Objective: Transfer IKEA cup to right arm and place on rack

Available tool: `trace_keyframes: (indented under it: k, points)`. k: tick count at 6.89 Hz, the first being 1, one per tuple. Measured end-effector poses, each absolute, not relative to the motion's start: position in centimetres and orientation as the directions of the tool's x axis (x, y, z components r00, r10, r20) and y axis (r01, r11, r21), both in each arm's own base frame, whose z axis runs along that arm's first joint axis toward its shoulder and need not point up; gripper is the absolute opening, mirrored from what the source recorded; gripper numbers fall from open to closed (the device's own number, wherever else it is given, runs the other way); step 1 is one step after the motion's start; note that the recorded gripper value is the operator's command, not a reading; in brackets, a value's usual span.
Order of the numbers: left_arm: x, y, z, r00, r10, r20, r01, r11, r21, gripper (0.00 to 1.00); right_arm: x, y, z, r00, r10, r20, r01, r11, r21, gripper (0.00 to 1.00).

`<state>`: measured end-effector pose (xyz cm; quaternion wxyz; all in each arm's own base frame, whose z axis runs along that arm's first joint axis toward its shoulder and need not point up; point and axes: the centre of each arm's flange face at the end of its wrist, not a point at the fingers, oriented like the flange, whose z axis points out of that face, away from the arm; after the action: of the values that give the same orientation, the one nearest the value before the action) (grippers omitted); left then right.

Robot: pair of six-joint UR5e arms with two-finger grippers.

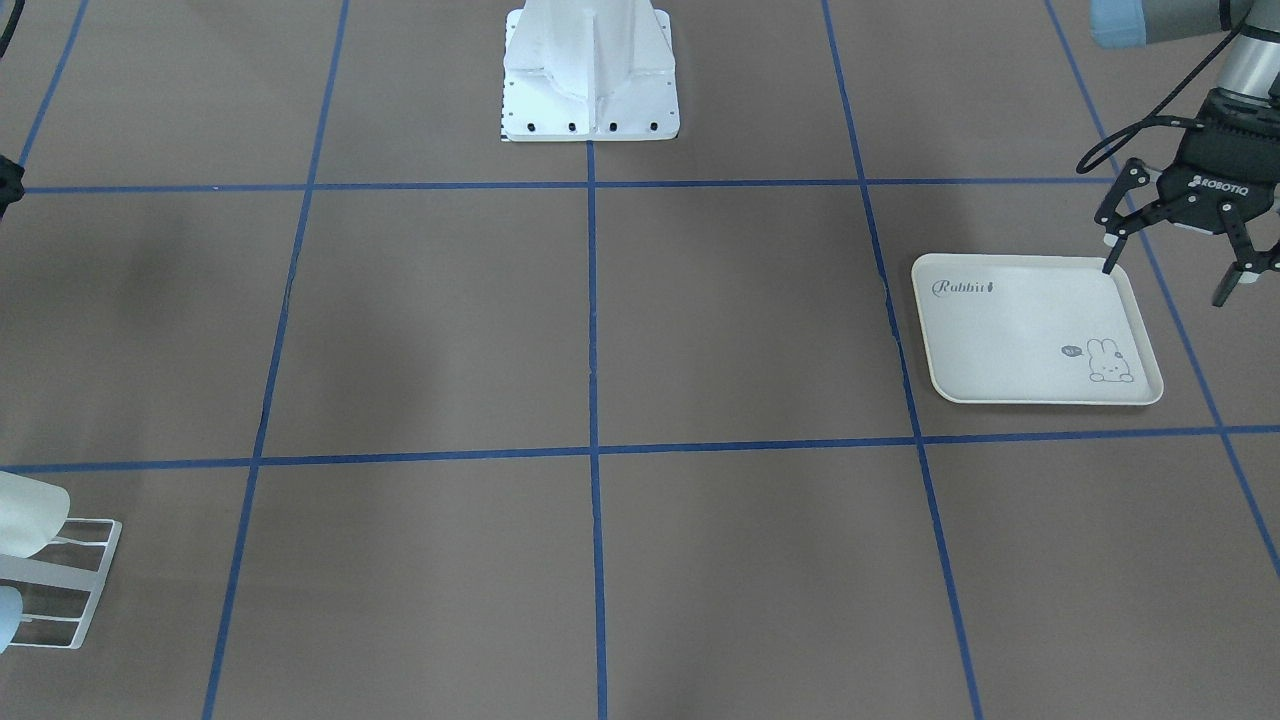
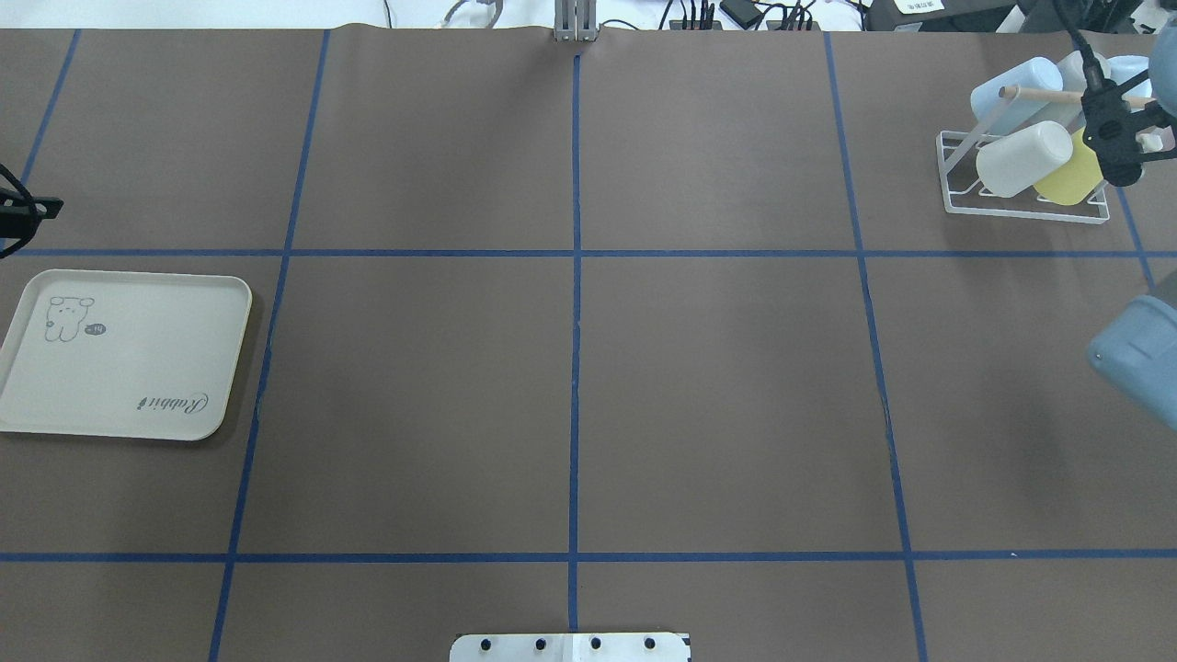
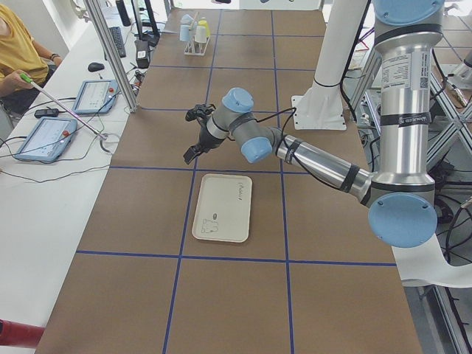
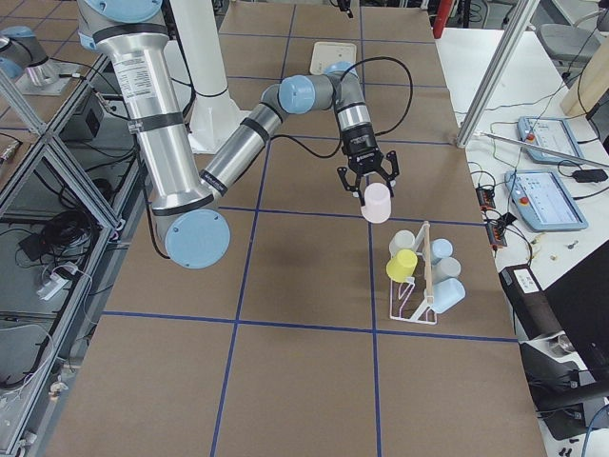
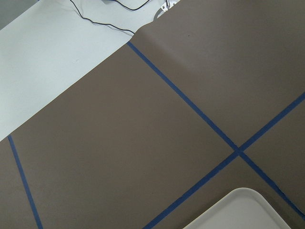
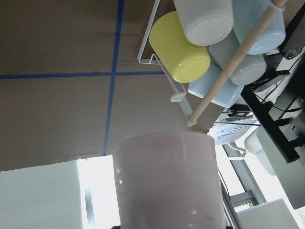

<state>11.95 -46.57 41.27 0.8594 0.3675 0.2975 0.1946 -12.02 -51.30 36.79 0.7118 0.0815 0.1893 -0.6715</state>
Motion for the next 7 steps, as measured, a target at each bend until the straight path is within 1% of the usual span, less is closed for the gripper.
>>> trace_keyframes:
  k: [2,4,5,7]
  points:
    - [11.9,-46.5,41.2,0.748,0.545,-0.379,-0.104,0.661,0.743,1.00,-11.8,-53.8,43.7,-0.002,-0.891,-0.454,0.992,0.056,-0.114,0.22]
    - [11.9,-46.5,41.0,0.749,0.540,-0.384,-0.098,0.663,0.742,1.00,-12.0,-54.9,49.4,-0.012,-0.880,-0.474,0.993,0.046,-0.110,0.22]
    - [12.0,-46.5,40.9,0.749,0.537,-0.389,-0.092,0.665,0.741,1.00,-12.0,-55.1,51.3,-0.014,-0.882,-0.471,0.992,0.046,-0.114,0.22]
    - [12.0,-46.5,40.9,0.749,0.533,-0.395,-0.085,0.668,0.739,1.00,-12.0,-55.3,52.6,-0.016,-0.885,-0.465,0.992,0.045,-0.120,0.22]
